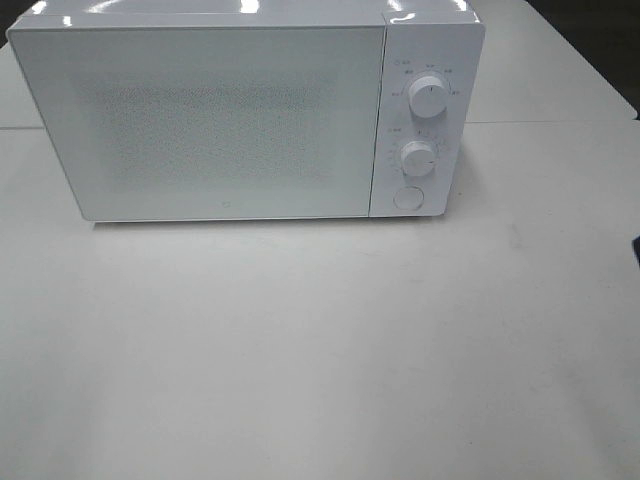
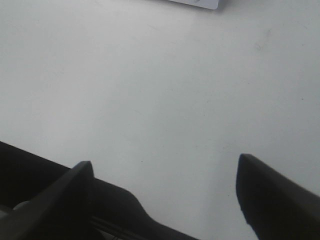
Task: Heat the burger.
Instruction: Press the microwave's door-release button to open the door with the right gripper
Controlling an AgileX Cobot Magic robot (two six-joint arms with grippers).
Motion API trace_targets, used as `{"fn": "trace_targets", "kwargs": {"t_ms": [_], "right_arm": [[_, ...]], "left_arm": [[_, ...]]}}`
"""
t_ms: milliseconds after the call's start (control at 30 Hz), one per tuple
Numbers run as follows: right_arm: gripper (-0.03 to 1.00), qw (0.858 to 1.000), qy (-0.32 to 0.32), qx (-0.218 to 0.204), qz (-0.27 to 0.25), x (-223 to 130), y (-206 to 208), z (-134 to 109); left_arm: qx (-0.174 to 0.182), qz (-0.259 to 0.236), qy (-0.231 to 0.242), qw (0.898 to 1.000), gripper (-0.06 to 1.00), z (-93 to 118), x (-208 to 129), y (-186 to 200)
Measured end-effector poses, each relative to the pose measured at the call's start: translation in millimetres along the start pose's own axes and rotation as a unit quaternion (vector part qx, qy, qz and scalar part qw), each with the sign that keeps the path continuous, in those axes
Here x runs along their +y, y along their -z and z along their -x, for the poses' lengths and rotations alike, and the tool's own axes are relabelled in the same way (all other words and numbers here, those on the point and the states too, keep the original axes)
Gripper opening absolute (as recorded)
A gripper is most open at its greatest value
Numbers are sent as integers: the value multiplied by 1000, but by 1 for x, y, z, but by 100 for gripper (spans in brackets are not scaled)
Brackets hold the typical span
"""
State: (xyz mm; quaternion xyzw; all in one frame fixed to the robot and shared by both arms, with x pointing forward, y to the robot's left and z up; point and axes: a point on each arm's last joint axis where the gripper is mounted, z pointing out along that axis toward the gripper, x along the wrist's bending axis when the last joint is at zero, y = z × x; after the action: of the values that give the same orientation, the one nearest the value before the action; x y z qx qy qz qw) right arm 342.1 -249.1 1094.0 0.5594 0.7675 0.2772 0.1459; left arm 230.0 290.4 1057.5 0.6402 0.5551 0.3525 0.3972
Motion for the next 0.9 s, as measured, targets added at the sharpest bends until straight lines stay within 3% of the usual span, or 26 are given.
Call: {"fn": "trace_targets", "kwargs": {"t_ms": [167, 400, 767, 900], "right_arm": [[71, 997, 11, 9, 74, -21, 34, 2], [74, 992, -1, -1, 125, -47, 49, 8], [78, 972, -54, -79, 217, -99, 59, 13], [78, 968, -59, -93, 223, -105, 59, 14]], "left_arm": [[0, 0, 0, 1000, 99, 0, 0, 0], [0, 0, 0, 1000, 99, 0, 0, 0], [0, 0, 0, 1000, 99, 0, 0, 0], [0, 0, 0, 1000, 99, 0, 0, 0]]}}
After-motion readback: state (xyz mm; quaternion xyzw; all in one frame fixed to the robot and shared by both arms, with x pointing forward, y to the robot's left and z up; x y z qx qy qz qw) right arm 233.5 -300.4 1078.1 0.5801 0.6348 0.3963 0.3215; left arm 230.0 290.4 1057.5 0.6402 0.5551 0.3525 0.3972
